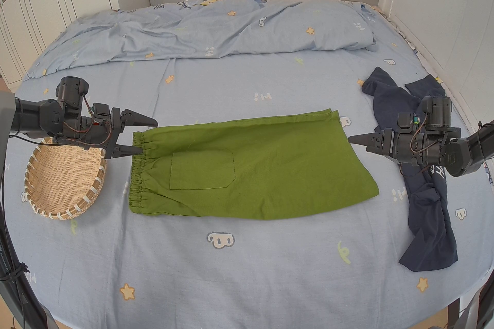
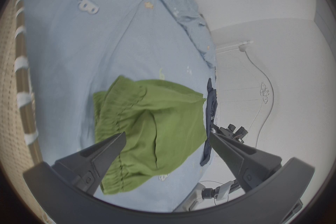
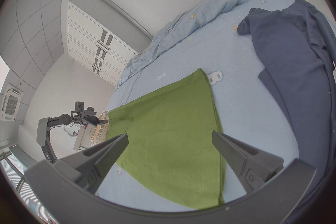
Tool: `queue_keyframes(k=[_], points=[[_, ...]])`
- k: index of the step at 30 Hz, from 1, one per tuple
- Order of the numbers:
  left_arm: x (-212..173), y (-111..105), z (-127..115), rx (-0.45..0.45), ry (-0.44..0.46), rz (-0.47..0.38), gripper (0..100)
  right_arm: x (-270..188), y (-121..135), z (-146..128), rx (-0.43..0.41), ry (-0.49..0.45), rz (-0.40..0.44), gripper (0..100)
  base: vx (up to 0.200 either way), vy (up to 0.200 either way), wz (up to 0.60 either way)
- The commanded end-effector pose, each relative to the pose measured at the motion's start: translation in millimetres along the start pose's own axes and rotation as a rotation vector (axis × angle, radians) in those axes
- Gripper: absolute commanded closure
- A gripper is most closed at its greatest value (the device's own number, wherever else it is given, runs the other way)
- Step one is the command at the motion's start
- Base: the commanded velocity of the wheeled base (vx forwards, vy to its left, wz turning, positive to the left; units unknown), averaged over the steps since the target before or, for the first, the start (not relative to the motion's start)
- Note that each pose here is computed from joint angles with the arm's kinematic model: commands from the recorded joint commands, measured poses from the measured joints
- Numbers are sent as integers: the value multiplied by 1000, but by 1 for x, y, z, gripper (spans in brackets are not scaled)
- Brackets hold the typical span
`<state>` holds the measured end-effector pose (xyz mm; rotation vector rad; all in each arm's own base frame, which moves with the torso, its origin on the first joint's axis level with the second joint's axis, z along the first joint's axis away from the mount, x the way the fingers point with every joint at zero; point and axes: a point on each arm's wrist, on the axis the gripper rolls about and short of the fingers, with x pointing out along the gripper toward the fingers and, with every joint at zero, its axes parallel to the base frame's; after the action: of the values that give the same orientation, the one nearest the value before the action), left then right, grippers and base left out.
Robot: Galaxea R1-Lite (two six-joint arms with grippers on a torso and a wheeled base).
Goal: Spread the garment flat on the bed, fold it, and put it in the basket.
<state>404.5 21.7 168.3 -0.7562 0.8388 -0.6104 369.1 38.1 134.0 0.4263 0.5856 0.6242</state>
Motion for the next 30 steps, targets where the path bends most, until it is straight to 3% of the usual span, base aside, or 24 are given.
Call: queue_keyframes(k=[1, 9, 17, 22, 27, 30], points=[[28, 17, 0, -37, -6, -3, 0, -6, 3, -4, 8, -6, 4, 0, 0, 0, 0], [25, 24, 7, -24, -133, 55, 0, -6, 2, -6, 7, -4, 3, 0, 0, 0, 0], [19, 21, -2, -28, -140, 68, 0, -6, 2, -9, 9, 3, 2, 0, 0, 0, 0], [-9, -6, -22, -10, -150, 60, 0, -5, 3, -9, 6, 5, 5, 0, 0, 0, 0], [-14, -2, -50, -37, -110, 69, 0, -6, 6, -9, 3, 3, 8, 0, 0, 0, 0], [-11, 15, -71, -12, -103, 88, 0, -8, 7, -9, -1, 3, 10, 0, 0, 0, 0]])
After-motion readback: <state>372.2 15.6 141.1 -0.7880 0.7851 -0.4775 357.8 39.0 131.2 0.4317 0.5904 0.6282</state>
